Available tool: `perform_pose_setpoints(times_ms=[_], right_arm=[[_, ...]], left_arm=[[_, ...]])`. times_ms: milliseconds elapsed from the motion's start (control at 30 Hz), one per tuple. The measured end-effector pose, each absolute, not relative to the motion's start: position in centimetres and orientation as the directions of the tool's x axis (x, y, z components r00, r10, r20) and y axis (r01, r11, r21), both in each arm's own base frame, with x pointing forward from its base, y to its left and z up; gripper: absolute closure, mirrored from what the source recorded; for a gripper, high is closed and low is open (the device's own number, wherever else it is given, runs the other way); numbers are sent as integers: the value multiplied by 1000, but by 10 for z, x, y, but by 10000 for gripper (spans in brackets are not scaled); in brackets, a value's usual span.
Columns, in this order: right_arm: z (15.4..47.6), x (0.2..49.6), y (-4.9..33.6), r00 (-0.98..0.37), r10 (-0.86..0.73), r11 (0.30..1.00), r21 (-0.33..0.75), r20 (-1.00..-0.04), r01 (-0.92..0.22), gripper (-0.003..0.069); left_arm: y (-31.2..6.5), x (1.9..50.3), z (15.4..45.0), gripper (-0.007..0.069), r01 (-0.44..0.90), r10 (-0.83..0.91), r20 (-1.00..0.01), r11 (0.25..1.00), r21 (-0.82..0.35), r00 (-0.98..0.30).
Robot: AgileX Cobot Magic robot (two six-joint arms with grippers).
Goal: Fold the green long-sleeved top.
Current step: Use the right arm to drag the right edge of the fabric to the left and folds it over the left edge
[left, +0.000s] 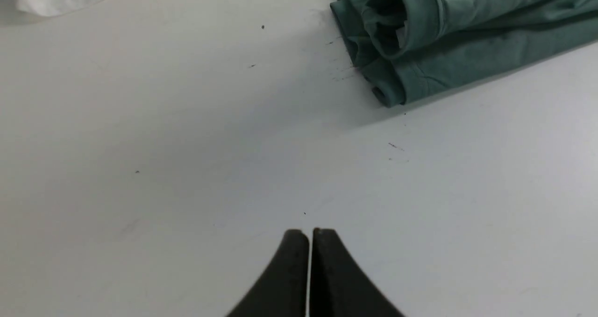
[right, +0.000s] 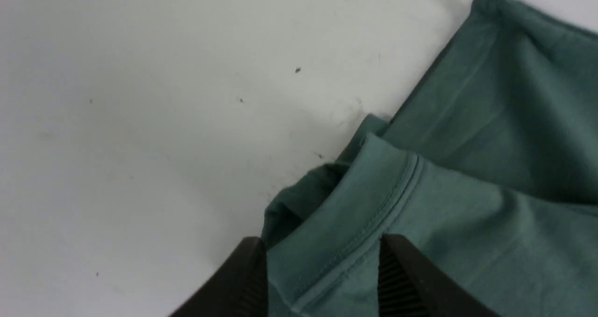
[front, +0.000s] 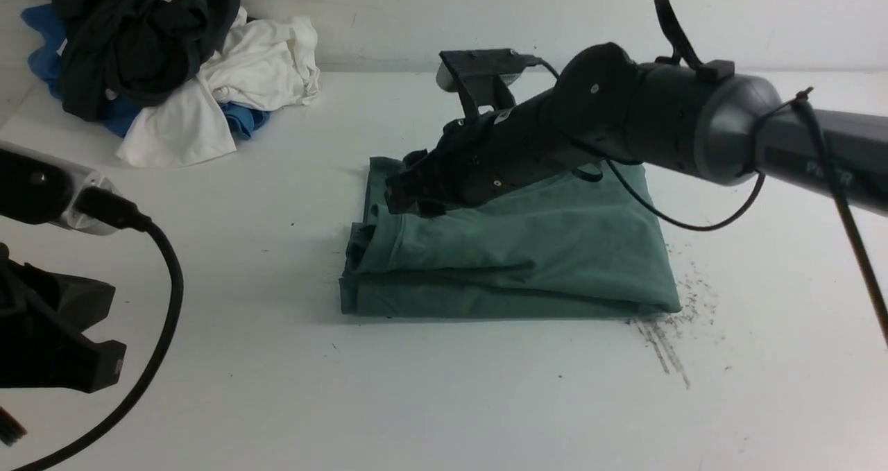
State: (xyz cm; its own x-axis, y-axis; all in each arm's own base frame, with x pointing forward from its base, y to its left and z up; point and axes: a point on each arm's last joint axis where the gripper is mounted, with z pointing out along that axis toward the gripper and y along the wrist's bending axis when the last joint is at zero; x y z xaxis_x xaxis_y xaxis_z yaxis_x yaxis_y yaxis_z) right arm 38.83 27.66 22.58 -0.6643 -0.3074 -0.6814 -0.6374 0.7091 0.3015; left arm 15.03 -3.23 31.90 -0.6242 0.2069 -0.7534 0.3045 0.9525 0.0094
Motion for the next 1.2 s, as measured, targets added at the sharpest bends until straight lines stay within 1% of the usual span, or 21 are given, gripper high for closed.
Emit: perform_pose_setpoints(times_ms=[133, 167, 200, 233, 333, 367, 467, 500, 533, 567, 633, 700, 767, 800, 833, 933, 967, 1000, 1033, 1100, 1200], right_arm=[[176, 394, 286, -702, -341, 718, 309, -625, -624, 495], [176, 395, 286, -702, -337, 719, 310, -627, -622, 495], [160, 397, 290, -706, -334, 724, 309, -624, -616, 542], [151, 398, 292, -706, -335, 725, 308, -624, -616, 562], [156, 399, 294, -697, -302, 715, 329, -650, -617, 622], [157, 399, 294, -693, -303, 713, 327, -654, -620, 625], [209, 394, 286, -601, -329, 666, 272, -729, -695, 649], [213, 393, 284, -593, -334, 663, 264, -733, -701, 649], [231, 390, 279, -561, -343, 652, 240, -753, -720, 650], [271, 383, 265, -489, -364, 632, 175, -792, -754, 652], [306, 373, 247, -426, -393, 618, 108, -815, -779, 652], [329, 365, 225, -407, -442, 616, 60, -799, -786, 652], [332, 363, 210, -437, -479, 623, 56, -761, -780, 652], [327, 364, 196, -509, -503, 650, 83, -698, -755, 652], [324, 364, 192, -522, -513, 654, 84, -681, -752, 652], [273, 370, 171, -655, -537, 715, 125, -532, -687, 652], [270, 371, 170, -661, -536, 719, 127, -525, -683, 652], [243, 374, 165, -690, -531, 743, 122, -492, -658, 652], [227, 375, 164, -702, -527, 754, 117, -479, -646, 652], [213, 377, 163, -711, -523, 764, 113, -470, -636, 652], [182, 384, 163, -725, -517, 779, 101, -456, -619, 652]], left_arm=[[-32, 150, 319, 633, 304, 206, -754, 953, 9, -624], [-32, 150, 319, 633, 304, 206, -755, 953, 9, -623], [-32, 151, 319, 633, 303, 205, -758, 953, 9, -620], [-32, 151, 320, 633, 303, 203, -760, 953, 9, -617], [-33, 153, 322, 633, 297, 194, -778, 955, 10, -597], [-33, 153, 322, 633, 297, 194, -778, 955, 10, -597], [-35, 154, 321, 633, 296, 156, -777, 954, -41, -610], [-36, 154, 321, 633, 296, 151, -775, 954, -48, -613], [-38, 155, 320, 633, 297, 128, -770, 951, -84, -626], [-44, 162, 319, 633, 307, 94, -751, 940, -150, -654], [-51, 173, 320, 633, 323, 61, -736, 920, -220, -675], [-60, 191, 321, 633, 354, 50, -723, 893, -276, -689], [-65, 208, 321, 633, 380, 57, -724, 878, -291, -687], [-72, 229, 321, 633, 405, 51, -723, 854, -325, -689], [-72, 232, 321, 633, 408, 52, -723, 852, -328, -689], [-89, 287, 308, 633, 460, 67, -705, 800, -385, -706], [-90, 288, 310, 633, 462, 60, -710, 797, -390, -702], [-102, 313, 297, 633, 493, 88, -694, 767, -410, -715], [-110, 326, 289, 633, 513, 110, -689, 753, -413, -717], [-119, 339, 280, 633, 534, 137, -684, 739, -412, -717], [-147, 382, 241, 633, 576, 221, -652, 712, -400, -725]])
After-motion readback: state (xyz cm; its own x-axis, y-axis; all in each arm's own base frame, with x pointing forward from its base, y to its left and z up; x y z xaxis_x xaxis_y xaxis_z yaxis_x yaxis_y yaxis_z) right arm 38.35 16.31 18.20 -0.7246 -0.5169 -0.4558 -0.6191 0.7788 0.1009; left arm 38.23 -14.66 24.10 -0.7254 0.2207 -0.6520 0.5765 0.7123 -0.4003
